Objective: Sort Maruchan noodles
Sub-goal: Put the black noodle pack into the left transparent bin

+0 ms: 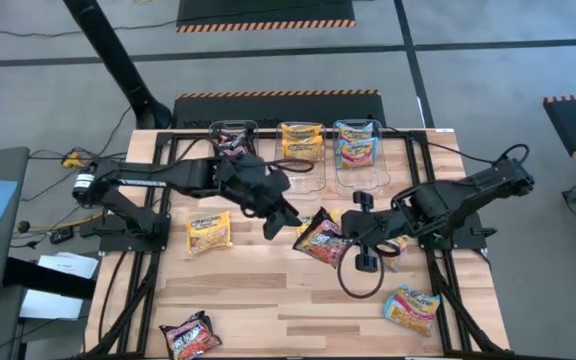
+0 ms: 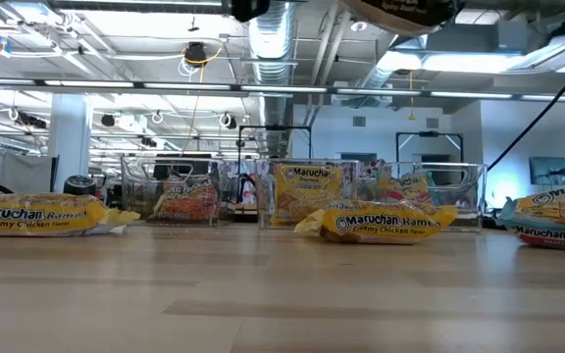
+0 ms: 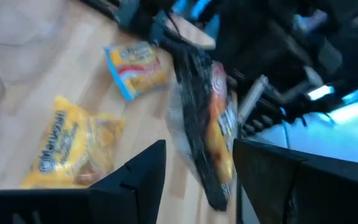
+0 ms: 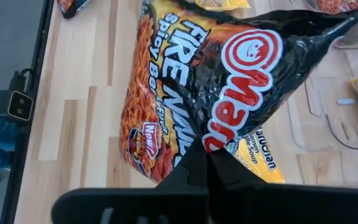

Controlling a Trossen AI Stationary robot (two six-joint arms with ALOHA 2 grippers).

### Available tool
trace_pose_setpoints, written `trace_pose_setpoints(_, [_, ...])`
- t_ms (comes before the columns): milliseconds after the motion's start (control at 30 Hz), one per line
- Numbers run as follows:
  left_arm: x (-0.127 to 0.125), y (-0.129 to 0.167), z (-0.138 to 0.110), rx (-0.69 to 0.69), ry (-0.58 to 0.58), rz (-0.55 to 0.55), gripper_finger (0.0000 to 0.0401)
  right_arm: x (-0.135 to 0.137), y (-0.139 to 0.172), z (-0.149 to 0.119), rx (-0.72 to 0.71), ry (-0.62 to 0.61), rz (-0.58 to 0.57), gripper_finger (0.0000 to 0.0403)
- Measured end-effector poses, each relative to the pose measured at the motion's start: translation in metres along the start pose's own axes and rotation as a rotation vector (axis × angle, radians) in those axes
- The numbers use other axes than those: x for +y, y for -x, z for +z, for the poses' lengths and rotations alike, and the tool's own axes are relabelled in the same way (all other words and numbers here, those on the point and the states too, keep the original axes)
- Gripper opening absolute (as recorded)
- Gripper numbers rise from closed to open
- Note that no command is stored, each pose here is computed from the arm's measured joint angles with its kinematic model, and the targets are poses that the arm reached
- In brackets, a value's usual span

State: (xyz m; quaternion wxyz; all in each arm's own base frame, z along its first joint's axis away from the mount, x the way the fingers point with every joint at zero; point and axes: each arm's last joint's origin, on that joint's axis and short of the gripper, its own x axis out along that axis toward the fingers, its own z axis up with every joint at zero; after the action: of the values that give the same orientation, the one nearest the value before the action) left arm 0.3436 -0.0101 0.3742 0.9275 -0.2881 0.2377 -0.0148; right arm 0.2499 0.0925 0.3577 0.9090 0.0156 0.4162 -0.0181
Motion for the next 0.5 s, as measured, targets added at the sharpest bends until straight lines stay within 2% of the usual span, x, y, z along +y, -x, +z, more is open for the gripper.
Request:
trace_pose_setpoints(67, [0.002,-0.004,0.003,-0.009,-0.004,-0.037,0.0175,0.0,0.0,0.0,0.0,0.002,0.0,0.0003])
trace_pose_setpoints(233, [0.012,-0.01,0.004,0.029,0.023,-0.041,0.019,0.0,0.0,-0.001,0.011,0.013,-0.003,0.0003])
trace_pose_setpoints(433, [0.017,-0.025,0.007,0.037,0.043,-0.124,0.0212,0.0,0.0,-0.001,0.011,0.035,-0.002,0.0004])
trace_pose_setpoints(500, [0.021,-0.026,0.005,0.063,0.067,-0.114,0.0217,0.0,0.0,-0.001,0.011,0.046,-0.002,0.0003])
